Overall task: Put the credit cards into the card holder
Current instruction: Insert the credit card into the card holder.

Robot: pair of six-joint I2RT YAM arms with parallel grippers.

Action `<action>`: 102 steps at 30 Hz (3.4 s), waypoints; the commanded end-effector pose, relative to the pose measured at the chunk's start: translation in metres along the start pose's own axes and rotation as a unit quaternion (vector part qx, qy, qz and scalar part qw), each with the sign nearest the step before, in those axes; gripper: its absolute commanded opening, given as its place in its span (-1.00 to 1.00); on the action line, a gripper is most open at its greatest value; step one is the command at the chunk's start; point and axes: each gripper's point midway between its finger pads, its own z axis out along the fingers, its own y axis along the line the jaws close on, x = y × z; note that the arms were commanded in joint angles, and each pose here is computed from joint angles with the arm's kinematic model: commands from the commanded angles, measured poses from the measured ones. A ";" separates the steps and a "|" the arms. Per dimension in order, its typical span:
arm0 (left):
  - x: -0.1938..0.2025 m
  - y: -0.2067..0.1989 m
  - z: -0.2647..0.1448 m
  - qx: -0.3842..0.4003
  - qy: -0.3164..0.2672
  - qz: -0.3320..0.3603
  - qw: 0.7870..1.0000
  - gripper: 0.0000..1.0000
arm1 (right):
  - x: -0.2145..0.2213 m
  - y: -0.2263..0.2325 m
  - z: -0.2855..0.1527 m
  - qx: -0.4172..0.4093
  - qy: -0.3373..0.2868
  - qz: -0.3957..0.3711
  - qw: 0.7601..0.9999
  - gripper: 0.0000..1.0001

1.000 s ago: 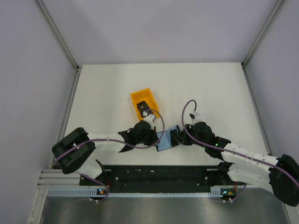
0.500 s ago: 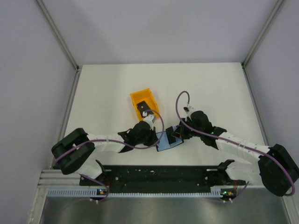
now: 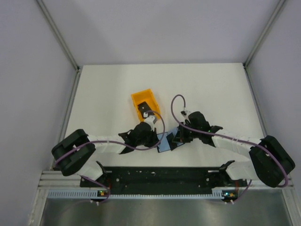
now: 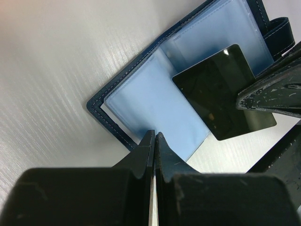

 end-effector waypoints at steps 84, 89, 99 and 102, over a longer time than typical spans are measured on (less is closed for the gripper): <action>0.021 0.033 -0.012 -0.057 0.012 0.007 0.998 -1.00 | -0.026 -0.001 0.028 -0.012 0.017 -0.016 1.000 -1.00; 0.023 0.034 -0.012 -0.058 0.013 0.007 0.998 -1.00 | -0.025 -0.003 0.033 -0.011 0.025 -0.018 0.999 -1.00; 0.022 0.034 -0.012 -0.059 0.013 0.008 0.998 -1.00 | -0.019 -0.005 0.043 -0.018 0.046 -0.015 0.999 -1.00; 0.022 0.034 -0.011 -0.060 0.014 0.007 0.998 -1.00 | -0.016 -0.005 0.043 -0.022 0.049 -0.011 0.998 -1.00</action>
